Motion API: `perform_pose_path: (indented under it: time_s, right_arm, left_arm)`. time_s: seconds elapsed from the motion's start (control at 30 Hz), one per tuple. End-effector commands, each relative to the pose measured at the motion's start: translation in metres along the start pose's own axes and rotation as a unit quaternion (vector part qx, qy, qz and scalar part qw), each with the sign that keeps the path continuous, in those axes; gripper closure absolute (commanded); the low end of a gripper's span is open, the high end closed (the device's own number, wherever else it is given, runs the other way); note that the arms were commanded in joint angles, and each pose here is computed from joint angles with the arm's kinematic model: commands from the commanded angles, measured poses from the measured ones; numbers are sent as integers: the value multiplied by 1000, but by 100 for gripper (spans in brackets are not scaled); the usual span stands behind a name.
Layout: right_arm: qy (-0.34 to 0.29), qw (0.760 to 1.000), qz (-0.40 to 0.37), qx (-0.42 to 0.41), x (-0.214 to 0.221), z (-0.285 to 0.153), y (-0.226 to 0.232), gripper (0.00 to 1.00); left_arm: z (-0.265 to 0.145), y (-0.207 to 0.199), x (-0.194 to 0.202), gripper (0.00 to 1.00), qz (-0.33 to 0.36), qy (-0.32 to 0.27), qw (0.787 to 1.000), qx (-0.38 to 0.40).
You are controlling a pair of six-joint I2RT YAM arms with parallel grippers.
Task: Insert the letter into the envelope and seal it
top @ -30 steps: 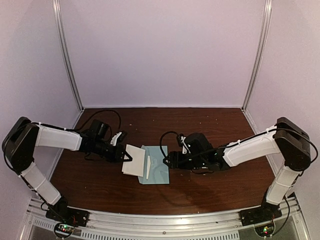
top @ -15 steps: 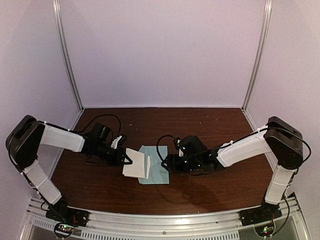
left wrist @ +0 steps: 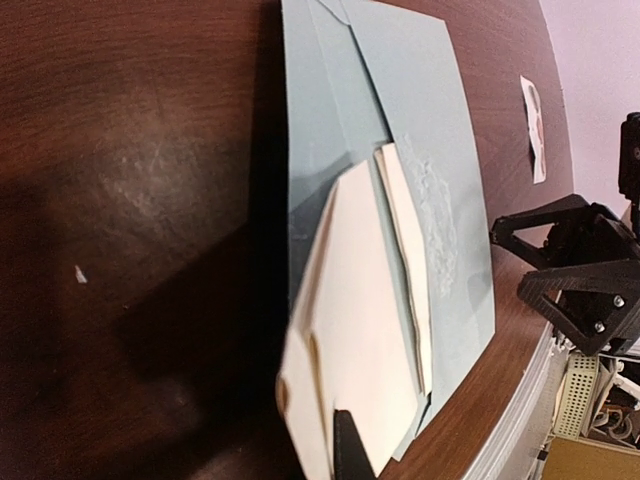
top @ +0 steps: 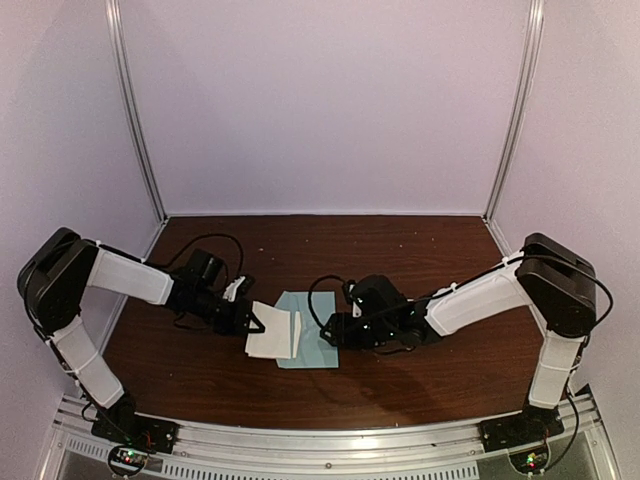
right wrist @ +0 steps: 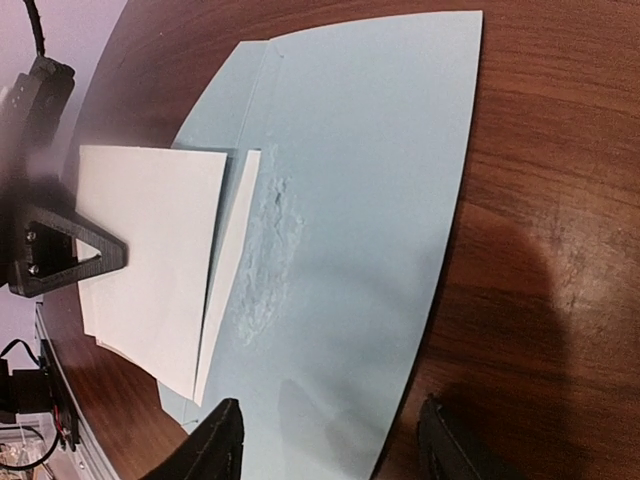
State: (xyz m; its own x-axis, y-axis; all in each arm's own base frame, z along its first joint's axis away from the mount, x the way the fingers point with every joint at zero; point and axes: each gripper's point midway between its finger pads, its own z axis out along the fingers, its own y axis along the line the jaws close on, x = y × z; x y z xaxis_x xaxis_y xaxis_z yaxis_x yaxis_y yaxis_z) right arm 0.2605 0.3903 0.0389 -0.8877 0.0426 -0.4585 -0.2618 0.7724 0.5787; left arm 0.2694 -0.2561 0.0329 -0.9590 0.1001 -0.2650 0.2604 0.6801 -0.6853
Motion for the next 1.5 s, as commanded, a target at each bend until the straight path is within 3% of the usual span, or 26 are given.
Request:
perform_pose_path:
  time_s: [0.0,0.33,1.47]
  right_arm:
    - [9,1000,4,-6,4,8,6,43]
    - [15,1000,4,-10,7,10,9,47]
    - [20,999,-3,-30,11,14,24,50]
  left_arm:
    - [2,-2,-9,100,12,-11,1000,11]
    - [5,2,-6,100,5,-5,1000,8]
    - [17,-10,-6,100,6,3,999,46]
